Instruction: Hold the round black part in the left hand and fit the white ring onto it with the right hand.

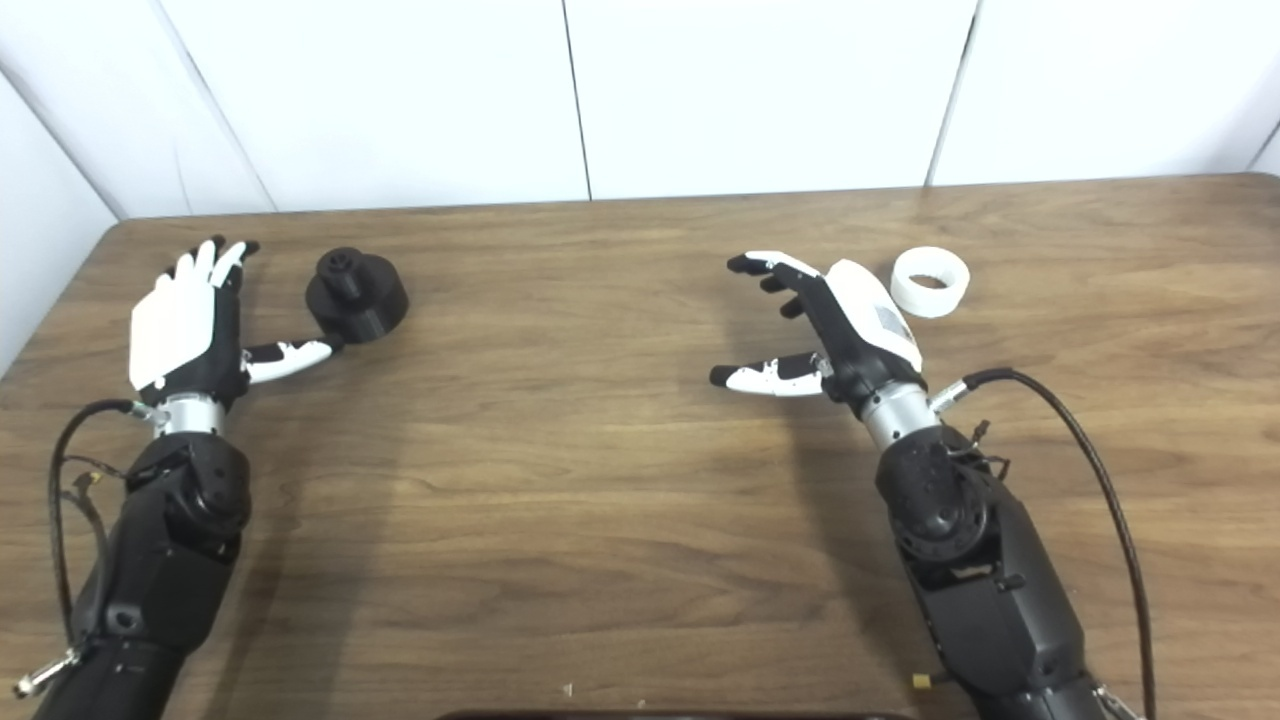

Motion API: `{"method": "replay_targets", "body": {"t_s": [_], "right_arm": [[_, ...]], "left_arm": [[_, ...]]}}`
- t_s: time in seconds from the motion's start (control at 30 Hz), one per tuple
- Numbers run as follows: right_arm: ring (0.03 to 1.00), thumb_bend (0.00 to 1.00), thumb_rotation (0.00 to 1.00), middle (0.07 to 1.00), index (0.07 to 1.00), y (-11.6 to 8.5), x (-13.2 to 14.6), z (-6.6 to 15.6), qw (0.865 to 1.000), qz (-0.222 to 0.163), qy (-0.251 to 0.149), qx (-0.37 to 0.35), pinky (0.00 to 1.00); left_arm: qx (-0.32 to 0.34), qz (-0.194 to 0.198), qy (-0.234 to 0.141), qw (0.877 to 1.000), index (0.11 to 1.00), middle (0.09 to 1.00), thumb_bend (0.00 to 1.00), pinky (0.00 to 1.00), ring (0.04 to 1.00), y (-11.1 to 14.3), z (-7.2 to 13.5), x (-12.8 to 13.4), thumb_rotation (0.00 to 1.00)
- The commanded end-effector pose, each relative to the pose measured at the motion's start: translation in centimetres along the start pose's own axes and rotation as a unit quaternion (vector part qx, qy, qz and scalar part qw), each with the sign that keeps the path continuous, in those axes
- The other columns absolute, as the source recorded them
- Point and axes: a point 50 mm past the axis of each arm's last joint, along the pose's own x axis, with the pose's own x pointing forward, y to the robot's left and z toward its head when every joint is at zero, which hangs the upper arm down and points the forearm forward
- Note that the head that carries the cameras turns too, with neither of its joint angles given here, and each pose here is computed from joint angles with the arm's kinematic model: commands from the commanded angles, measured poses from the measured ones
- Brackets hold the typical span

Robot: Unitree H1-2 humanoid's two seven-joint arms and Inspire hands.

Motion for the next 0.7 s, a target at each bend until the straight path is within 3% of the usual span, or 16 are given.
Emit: {"method": "replay_targets", "body": {"t_s": [0.0,0.2,0.47,0.67], "right_arm": [[0.799,0.74,0.21,0.835,0.802,-1.6,0.9,1.2,0.999,-0.031,-0.038,-0.008,0.67],[0.807,0.74,0.2,0.839,0.803,-1.7,0.8,1.2,0.999,-0.033,-0.035,-0.006,0.69],[0.82,0.74,0.21,0.851,0.805,-1.8,0.6,1.5,0.999,-0.036,-0.034,-0.004,0.69],[0.836,0.74,0.2,0.867,0.808,-2.0,0.6,1.5,0.999,-0.036,-0.033,-0.003,0.71]], "left_arm": [[0.003,0.049,-0.016,0.999,0.903,1.0,1.0,0.96,1.0,2.8,0.8,2.3,0.44],[-0.018,0.018,0.001,1.0,0.885,1.0,1.0,0.99,1.0,2.1,0.6,2.7,0.48],[-0.037,-0.01,-0.006,0.999,0.846,1.0,1.0,0.96,1.0,1.5,1.1,3.4,0.53],[-0.053,-0.021,-0.014,0.998,0.834,1.0,1.0,0.96,1.0,1.2,1.9,3.5,0.5]]}}
